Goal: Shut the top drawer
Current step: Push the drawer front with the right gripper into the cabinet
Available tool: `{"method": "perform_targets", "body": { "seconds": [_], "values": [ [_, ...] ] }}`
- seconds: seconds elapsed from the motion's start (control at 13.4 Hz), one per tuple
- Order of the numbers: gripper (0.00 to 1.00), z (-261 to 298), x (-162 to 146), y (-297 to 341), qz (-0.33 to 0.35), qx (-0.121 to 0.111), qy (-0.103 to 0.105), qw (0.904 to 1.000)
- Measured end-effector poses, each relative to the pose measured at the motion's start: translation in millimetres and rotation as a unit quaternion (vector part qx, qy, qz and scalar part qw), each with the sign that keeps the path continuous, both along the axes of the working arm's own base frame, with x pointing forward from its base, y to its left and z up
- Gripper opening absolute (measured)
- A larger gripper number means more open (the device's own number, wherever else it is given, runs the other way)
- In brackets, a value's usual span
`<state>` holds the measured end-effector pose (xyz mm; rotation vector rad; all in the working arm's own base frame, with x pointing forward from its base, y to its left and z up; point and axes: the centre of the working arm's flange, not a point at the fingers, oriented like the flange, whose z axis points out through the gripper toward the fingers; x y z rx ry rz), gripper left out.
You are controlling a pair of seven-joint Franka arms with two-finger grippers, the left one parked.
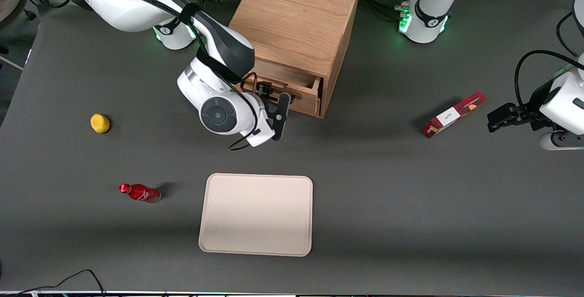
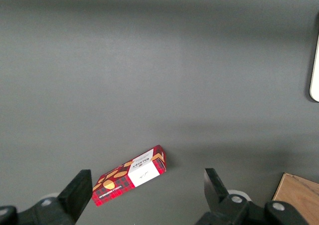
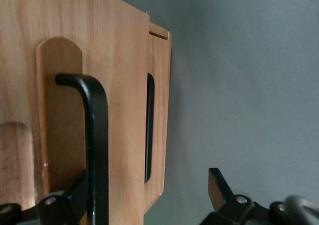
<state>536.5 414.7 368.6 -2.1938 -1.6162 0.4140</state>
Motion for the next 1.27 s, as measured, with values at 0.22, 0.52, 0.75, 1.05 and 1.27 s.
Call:
{"method": "perform_targets", "body": {
  "seconds": [0.22,0.52,0.75,1.05,1.27],
  "values": [
    [1.00,2.9,-15.0,13.0,0.001,0.001,-0.002,1.0000],
    [1.00,0.4,-31.5,24.0,0.010,0.003,-0.001,0.9999],
    [1.00,3.3,-35.3,24.0,0.009,0.002,-0.012,0.9999],
    [1.00,5.3,-36.7,23.3,0.007,0.001,-0.018,0.9998],
    [1.00,7.5,-36.6,20.4,0.006,-0.002,-0.015,0.9999]
  ]
}}
